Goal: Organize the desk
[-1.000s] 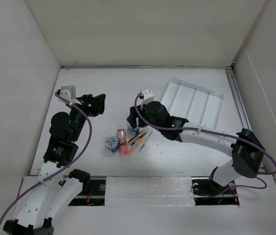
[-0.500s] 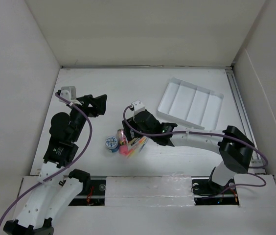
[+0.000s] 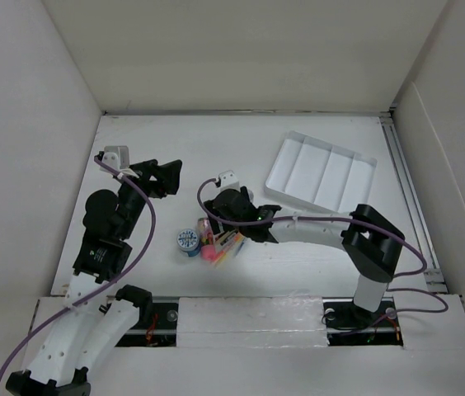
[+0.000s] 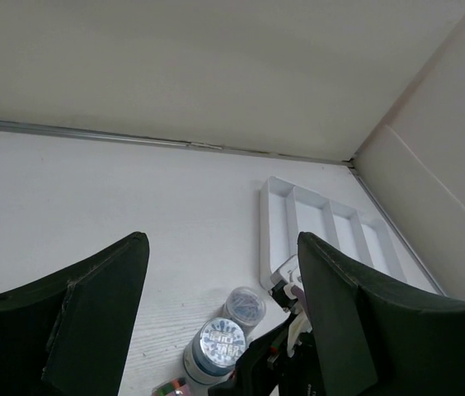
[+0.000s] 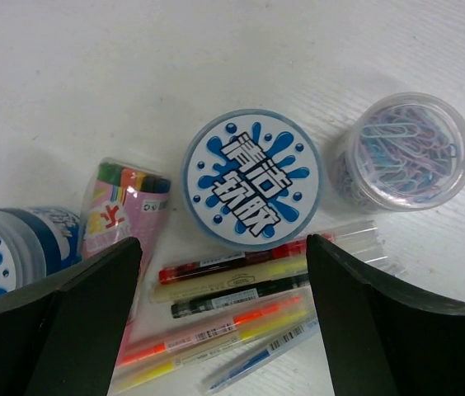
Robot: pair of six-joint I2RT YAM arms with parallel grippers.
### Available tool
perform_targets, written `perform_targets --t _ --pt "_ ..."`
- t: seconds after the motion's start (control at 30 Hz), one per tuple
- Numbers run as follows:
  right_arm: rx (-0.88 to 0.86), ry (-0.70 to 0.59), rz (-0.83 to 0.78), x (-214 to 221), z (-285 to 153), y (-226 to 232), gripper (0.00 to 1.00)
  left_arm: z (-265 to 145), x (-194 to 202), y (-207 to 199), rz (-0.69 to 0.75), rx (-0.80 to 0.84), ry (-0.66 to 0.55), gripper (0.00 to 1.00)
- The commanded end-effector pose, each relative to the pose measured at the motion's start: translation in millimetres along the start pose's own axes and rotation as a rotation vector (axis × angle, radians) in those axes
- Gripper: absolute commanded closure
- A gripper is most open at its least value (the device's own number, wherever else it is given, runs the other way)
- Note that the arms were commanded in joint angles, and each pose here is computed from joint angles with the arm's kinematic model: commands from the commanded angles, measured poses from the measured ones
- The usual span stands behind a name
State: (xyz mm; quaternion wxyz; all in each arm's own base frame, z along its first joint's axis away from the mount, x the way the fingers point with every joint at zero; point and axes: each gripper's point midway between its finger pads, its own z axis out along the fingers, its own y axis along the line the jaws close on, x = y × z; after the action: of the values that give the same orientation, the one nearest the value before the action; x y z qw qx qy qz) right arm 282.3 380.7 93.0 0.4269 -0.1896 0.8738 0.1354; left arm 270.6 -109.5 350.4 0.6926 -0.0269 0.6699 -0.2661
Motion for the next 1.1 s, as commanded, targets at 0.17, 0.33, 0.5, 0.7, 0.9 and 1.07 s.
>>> perform_targets --t 0.17,0.33,0.5,0.7,0.9,1.07 --pt "0.078 -0.079 0.055 -27.0 16.4 5.6 0.11 -1.4 -12.7 -12.8 0.004 0.064 -0.051 0.31" --pt "0.095 -0.117 0.051 -36.6 35.9 13.0 0.14 1.5 -8.4 -10.4 0.003 0.054 -0.036 0.31" --pt "0.137 -0.144 0.063 -41.1 42.0 8.8 0.27 3.9 -5.6 -8.9 0.003 0.047 -0.024 0.31" --pt "0.091 -0.249 0.115 -79.5 25.9 17.6 0.41 5.6 -5.0 -11.9 0.002 0.063 -0.018 0.31" --pt "0.091 -0.334 0.141 -116.4 5.1 6.8 0.44 5.8 -3.9 -12.8 -0.001 0.069 -0.017 0.31" --pt "0.116 -0.432 0.231 -166.2 -21.1 -47.2 0.44 5.6 -3.6 -15.3 -0.002 0.084 -0.016 0.31"
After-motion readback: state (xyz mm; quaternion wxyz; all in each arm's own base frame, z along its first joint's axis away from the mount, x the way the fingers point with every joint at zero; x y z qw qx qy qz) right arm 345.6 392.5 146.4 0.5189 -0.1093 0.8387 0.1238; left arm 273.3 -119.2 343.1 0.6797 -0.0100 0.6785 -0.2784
